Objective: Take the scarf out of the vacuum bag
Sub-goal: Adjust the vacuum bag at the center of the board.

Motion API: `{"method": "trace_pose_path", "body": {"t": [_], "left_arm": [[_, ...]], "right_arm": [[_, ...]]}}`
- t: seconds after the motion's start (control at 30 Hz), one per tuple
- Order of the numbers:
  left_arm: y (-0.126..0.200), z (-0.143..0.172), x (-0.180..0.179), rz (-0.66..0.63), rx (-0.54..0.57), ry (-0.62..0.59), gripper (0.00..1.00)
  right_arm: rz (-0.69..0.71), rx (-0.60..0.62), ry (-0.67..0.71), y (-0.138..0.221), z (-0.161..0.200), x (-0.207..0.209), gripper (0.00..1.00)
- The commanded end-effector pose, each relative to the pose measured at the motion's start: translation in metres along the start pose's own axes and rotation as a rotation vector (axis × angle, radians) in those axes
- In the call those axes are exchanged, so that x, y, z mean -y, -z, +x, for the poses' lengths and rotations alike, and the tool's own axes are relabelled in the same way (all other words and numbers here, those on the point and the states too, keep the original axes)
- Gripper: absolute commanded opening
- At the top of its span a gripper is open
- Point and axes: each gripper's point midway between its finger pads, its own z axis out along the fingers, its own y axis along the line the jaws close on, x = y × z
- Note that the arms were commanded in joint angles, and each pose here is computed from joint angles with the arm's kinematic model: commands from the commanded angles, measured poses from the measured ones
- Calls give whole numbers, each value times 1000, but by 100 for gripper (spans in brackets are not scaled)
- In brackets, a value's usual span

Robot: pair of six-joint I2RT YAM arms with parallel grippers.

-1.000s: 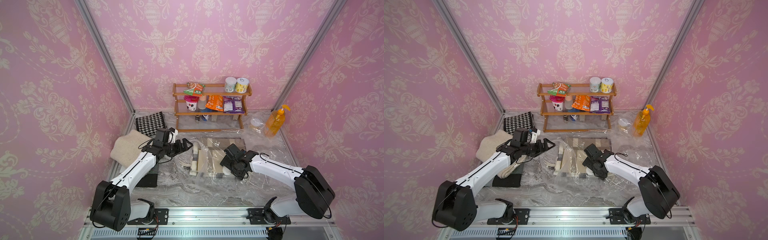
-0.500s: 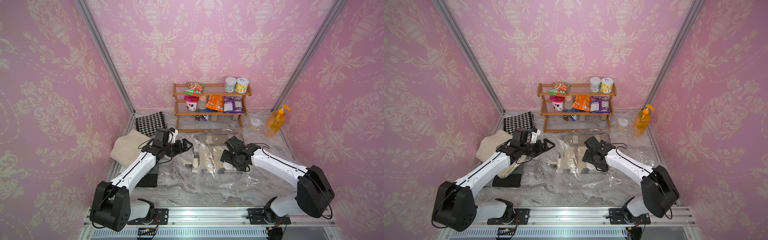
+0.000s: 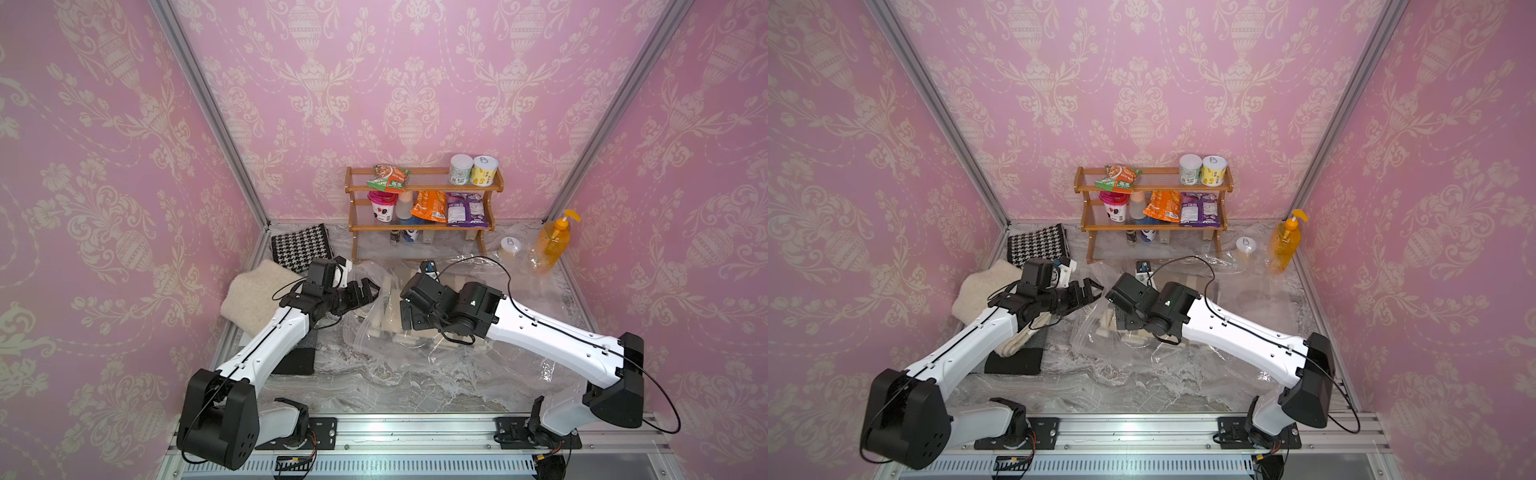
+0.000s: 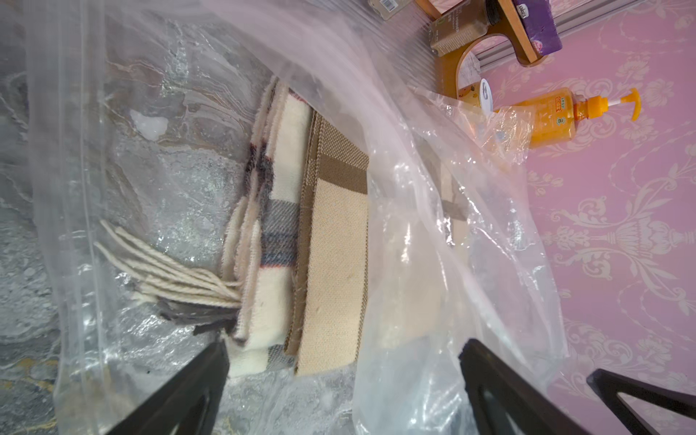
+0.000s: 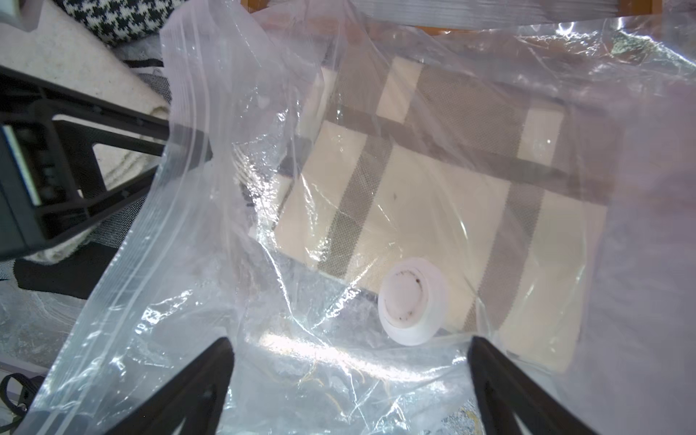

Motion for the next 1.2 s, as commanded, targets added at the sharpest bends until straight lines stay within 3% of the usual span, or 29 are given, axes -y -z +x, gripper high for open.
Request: {"method": "trace_pose_path", "body": {"t": [0.0,0.13,0.27,0.43,0.6,0.7,0.87,0.97,1.17], "left_arm": [[-2,3,-8,-13,-4,0,99],[-2,3,-7,-11,-6,-6,99],[-3,4,-10,-15,-11,-5,99],[8,1,-33,-82,27,55,99],[41,-8,-93,-241,113,223,99],[54,-10,-111,-253,137,291,99],[57,-15,-111,-224,158,314,99],[70,-20,-120,-286,208,329,99],[121,-39,-140,-347,420,448,99]], "right_arm": [[163,-27,17,0,8,32,100],[198,-46,-25,6,24,54,100],[93,-12,-81,16,20,46,100],[53,-18,-4,18,2,4,100],[28,-29,79,8,-13,-47,99],[11,-44,104,2,-18,-76,99],[21,-88,163,-13,-6,-113,99],[30,-108,175,-20,8,-129,100],[102,-128,166,-35,38,-141,100]]}}
